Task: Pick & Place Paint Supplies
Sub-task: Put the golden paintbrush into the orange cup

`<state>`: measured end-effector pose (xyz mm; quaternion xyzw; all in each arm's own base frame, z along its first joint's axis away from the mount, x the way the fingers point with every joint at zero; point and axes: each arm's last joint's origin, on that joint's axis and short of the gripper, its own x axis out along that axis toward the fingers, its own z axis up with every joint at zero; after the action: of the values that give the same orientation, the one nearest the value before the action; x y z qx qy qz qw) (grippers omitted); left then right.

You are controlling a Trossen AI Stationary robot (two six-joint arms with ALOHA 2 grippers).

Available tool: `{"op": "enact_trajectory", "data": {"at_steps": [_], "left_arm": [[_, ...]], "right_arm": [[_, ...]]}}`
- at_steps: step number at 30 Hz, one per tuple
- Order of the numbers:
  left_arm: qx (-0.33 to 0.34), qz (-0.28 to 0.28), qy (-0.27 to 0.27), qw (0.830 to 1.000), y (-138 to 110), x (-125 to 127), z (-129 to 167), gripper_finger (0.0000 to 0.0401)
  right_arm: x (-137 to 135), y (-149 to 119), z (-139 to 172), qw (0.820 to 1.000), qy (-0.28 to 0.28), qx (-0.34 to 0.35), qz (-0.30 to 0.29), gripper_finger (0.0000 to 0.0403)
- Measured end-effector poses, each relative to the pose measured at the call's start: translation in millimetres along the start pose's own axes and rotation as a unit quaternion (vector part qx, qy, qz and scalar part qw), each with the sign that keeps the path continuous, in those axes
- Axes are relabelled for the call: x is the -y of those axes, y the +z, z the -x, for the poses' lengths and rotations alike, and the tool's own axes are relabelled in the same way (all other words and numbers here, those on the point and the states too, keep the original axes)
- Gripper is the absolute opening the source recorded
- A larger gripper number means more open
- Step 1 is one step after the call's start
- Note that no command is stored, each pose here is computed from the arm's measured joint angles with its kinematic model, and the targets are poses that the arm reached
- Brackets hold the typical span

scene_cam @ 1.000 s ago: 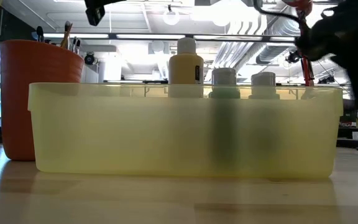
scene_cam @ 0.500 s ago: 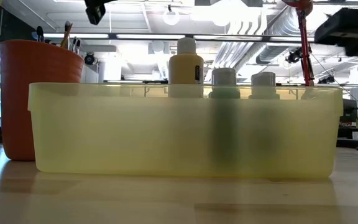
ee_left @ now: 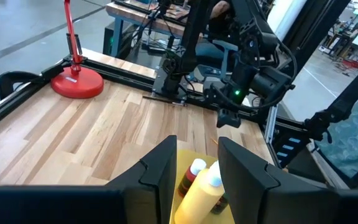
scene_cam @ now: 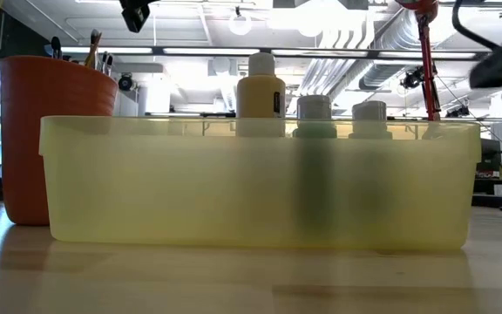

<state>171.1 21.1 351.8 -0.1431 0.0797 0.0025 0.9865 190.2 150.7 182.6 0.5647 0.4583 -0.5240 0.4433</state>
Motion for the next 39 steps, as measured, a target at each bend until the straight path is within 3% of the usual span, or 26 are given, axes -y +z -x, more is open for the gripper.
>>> {"op": "enact_trajectory", "data": {"at_steps": [8, 14, 19, 31, 39], "left_arm": [[0.000, 0.000, 0.000, 1.000, 0.0, 0.0, 0.0, 0.0115], [0.000, 0.000, 0.000, 1.000, 0.0, -0.1, -0.1, 0.0115], [0.000, 0.002, 0.001, 1.000, -0.1, -0.1, -0.2, 0.0115], [-0.005, 0.003, 0.003, 1.000, -1.1, -0.5, -0.2, 0.0115], [-0.008, 0.005, 0.004, 1.000, -1.6, -0.6, -0.2, 0.0115]], "right_arm": [[-1.7, 4.0, -11.7, 0.998, 0.058, 0.027, 0.010, 0.0003], [0.5, 5.0, -14.2, 0.996, 0.043, 0.024, 0.076, 0.0003], [0.7, 3.5, -14.3, 0.999, 0.035, 0.005, -0.022, 0.0003], [-6.1, -12.9, -40.7, 0.999, 0.023, -0.015, -0.023, 0.0003], [-10.7, -10.1, -14.0, 1.000, 0.007, 0.004, -0.030, 0.0003]]}}
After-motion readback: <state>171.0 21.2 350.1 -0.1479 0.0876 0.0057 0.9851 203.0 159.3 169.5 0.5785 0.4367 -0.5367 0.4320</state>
